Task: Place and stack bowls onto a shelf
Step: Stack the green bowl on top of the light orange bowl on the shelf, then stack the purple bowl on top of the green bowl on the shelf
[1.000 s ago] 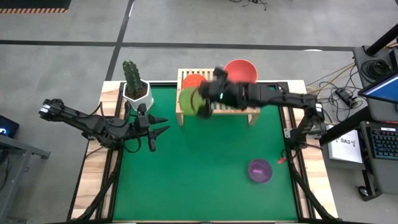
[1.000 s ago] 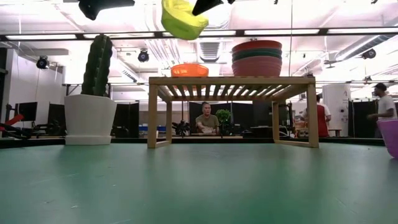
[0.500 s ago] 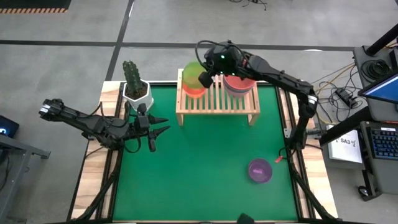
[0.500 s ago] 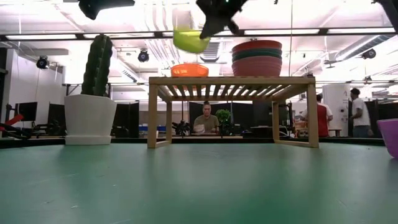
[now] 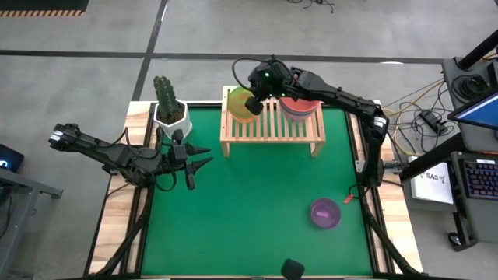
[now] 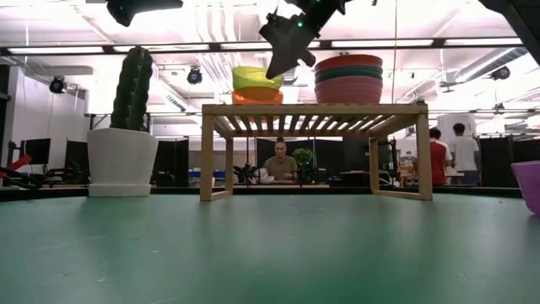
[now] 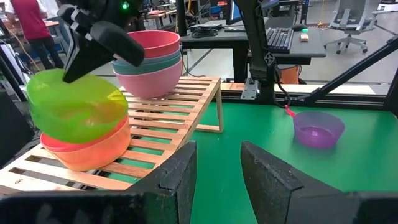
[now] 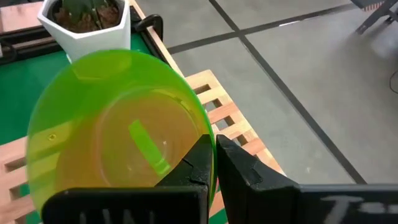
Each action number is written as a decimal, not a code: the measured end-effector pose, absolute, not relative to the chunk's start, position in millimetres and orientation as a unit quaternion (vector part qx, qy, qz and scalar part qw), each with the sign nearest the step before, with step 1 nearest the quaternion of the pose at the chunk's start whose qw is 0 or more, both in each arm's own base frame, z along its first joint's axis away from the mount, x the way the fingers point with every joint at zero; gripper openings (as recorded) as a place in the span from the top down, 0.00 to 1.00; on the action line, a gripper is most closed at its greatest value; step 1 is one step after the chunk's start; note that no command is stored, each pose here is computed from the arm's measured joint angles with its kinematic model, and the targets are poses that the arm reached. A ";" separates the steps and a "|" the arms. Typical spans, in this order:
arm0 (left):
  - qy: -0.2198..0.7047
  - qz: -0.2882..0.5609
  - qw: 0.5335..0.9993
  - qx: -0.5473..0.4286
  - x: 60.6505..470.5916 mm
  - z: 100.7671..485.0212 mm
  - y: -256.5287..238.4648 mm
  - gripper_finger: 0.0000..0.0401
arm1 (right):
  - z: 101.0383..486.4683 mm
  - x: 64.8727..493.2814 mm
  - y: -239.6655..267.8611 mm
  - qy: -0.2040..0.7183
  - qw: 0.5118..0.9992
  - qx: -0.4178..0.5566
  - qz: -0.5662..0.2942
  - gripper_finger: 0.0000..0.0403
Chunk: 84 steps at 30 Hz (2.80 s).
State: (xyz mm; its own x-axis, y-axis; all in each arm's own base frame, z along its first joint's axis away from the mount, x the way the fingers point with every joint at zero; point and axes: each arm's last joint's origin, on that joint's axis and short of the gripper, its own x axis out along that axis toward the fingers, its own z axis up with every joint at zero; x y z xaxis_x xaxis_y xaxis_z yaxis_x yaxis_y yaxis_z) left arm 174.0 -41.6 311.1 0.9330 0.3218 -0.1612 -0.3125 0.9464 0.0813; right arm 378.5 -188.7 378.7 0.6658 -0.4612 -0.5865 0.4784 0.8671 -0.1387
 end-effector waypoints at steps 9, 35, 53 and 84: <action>0.087 0.161 0.983 0.028 174.0 311.1 -41.6 0.73 | 378.0 379.5 -189.5 0.316 0.912 0.012 -0.262 0.83; 0.090 0.161 0.982 0.030 173.9 310.4 -41.5 0.73 | 366.2 375.8 -183.7 0.356 0.898 0.018 -0.256 0.97; 0.091 0.161 0.982 0.034 173.9 310.3 -41.4 0.73 | 382.7 362.4 -79.2 0.440 0.882 0.049 -0.161 0.97; 0.090 0.161 0.982 0.031 173.9 310.5 -41.5 0.73 | 235.1 282.2 112.3 0.726 0.567 0.304 -0.243 0.97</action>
